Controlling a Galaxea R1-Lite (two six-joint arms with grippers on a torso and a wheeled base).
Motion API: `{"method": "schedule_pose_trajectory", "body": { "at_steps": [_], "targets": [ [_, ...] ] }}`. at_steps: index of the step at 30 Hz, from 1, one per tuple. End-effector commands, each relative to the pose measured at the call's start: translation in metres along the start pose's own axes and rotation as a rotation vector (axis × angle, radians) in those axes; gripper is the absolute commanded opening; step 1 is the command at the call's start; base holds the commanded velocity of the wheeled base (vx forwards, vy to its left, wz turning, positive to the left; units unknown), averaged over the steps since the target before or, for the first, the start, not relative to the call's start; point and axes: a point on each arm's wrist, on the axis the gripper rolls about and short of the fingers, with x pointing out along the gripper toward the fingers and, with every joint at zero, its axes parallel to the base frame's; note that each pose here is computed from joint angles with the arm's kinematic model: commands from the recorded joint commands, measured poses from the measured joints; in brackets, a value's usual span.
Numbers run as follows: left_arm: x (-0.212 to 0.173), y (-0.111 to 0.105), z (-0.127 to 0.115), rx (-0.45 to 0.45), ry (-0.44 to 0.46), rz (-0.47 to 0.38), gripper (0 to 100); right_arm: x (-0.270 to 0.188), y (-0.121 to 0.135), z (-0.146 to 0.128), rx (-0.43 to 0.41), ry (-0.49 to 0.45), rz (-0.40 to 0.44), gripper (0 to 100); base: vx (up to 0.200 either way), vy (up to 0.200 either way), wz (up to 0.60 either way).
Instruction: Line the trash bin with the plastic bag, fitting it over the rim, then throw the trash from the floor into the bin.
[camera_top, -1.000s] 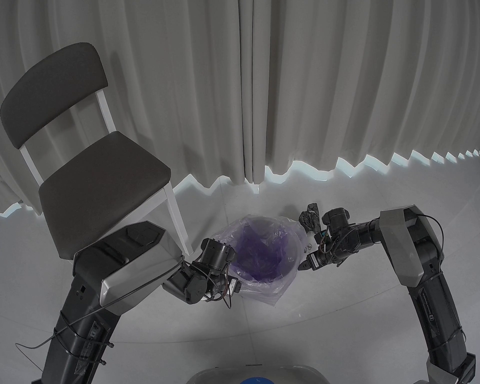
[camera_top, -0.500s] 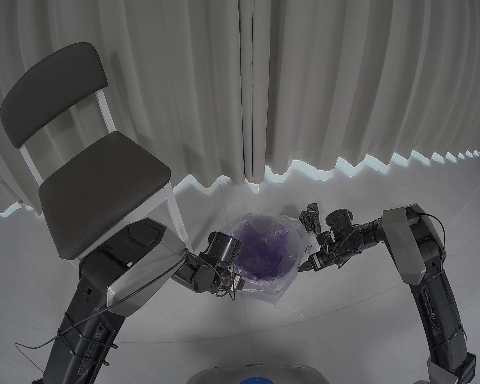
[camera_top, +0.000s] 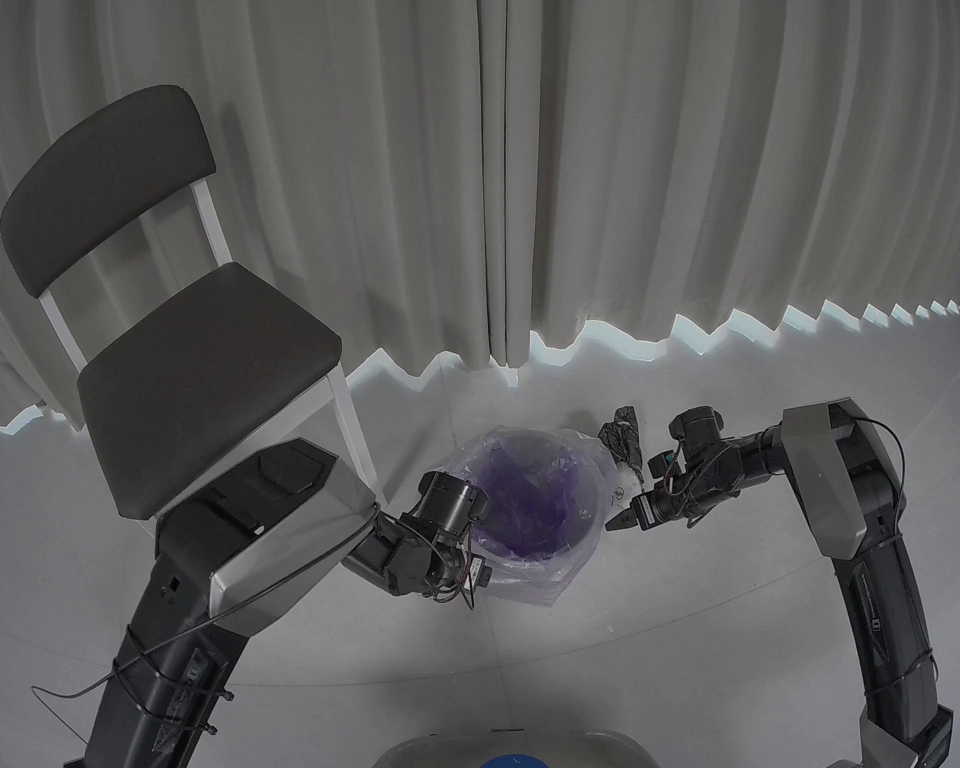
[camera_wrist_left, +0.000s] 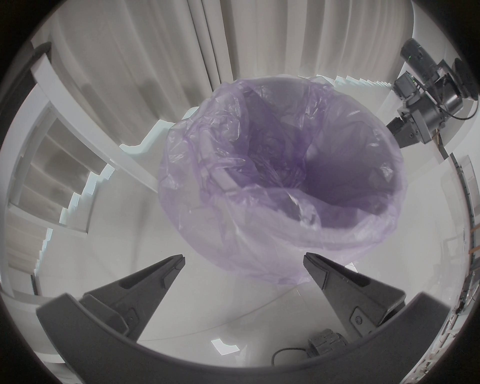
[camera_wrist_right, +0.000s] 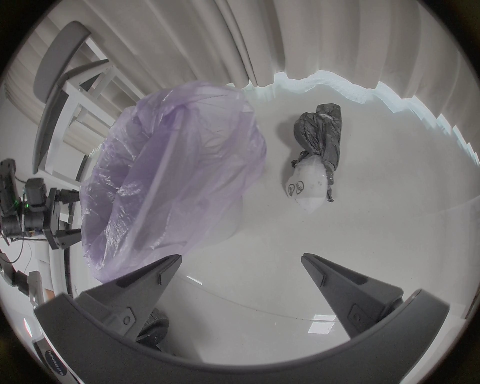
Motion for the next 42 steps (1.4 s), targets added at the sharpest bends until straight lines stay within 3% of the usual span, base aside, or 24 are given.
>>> {"method": "schedule_pose_trajectory", "body": {
  "at_steps": [1,10,24,39,42],
  "targets": [
    [-0.042,0.012,0.007,-0.027,-0.044,-0.03,100,-0.007,-0.008,0.002,0.02,-0.015,0.003,100,0.0,0.0,0.0],
    [-0.06,0.045,0.023,-0.144,-0.094,0.009,100,-0.009,-0.013,0.002,0.043,-0.022,0.009,100,0.0,0.0,0.0],
    [0.022,0.063,0.025,-0.176,-0.033,0.153,100,-0.012,-0.018,0.003,0.075,-0.035,0.018,100,0.0,0.0,0.0],
    [0.072,0.071,0.035,-0.197,-0.033,0.173,100,-0.012,-0.019,0.003,0.076,-0.036,0.017,100,0.0,0.0,0.0],
    [0.087,0.068,0.016,-0.184,0.041,0.18,100,-0.013,-0.021,0.003,0.08,-0.038,0.014,100,0.0,0.0,0.0]
  ]
}}
